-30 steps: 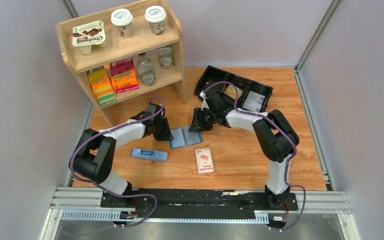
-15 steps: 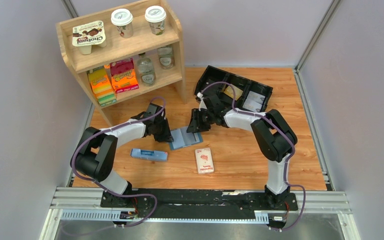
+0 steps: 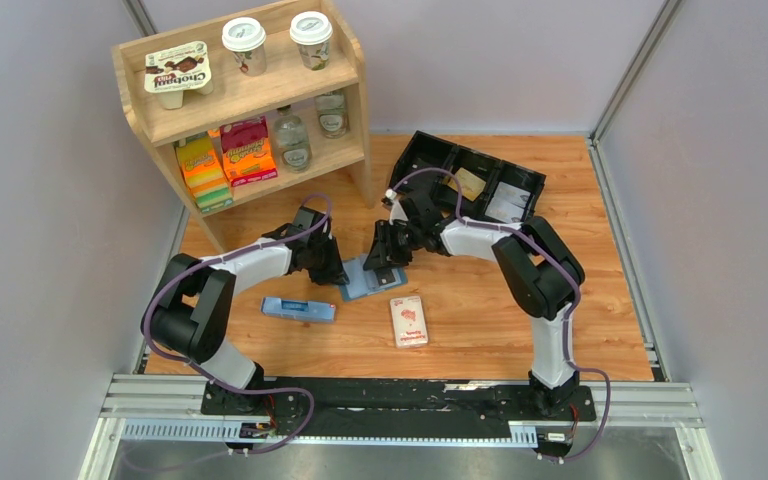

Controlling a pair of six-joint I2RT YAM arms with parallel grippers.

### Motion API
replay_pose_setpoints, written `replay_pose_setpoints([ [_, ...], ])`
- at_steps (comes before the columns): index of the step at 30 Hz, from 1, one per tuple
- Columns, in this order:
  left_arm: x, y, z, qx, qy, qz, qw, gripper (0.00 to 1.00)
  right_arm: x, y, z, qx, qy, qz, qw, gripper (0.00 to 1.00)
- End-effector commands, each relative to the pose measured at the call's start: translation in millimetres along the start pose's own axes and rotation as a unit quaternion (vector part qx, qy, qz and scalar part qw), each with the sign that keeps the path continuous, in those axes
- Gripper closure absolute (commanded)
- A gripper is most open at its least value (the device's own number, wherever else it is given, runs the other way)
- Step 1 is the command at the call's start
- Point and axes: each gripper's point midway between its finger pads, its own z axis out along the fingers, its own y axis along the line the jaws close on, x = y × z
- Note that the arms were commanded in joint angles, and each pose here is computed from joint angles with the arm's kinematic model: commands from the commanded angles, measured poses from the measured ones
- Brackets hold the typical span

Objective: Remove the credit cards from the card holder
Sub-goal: Remove the credit card from the card holder.

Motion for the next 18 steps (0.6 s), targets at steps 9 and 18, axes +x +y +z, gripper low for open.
replay_pose_setpoints([
  [9,-12,-23,-6,0.062,-0.034,-0.002,0.997,0.78,-6,42,11,-0.103,0.014,0.019,0.994,0.57],
  [18,-22,-30,-27,0.078,-0.085,-0.005,0.993,0.77,-14,57,12,-0.111,0.011,0.010,0.994,0.57],
])
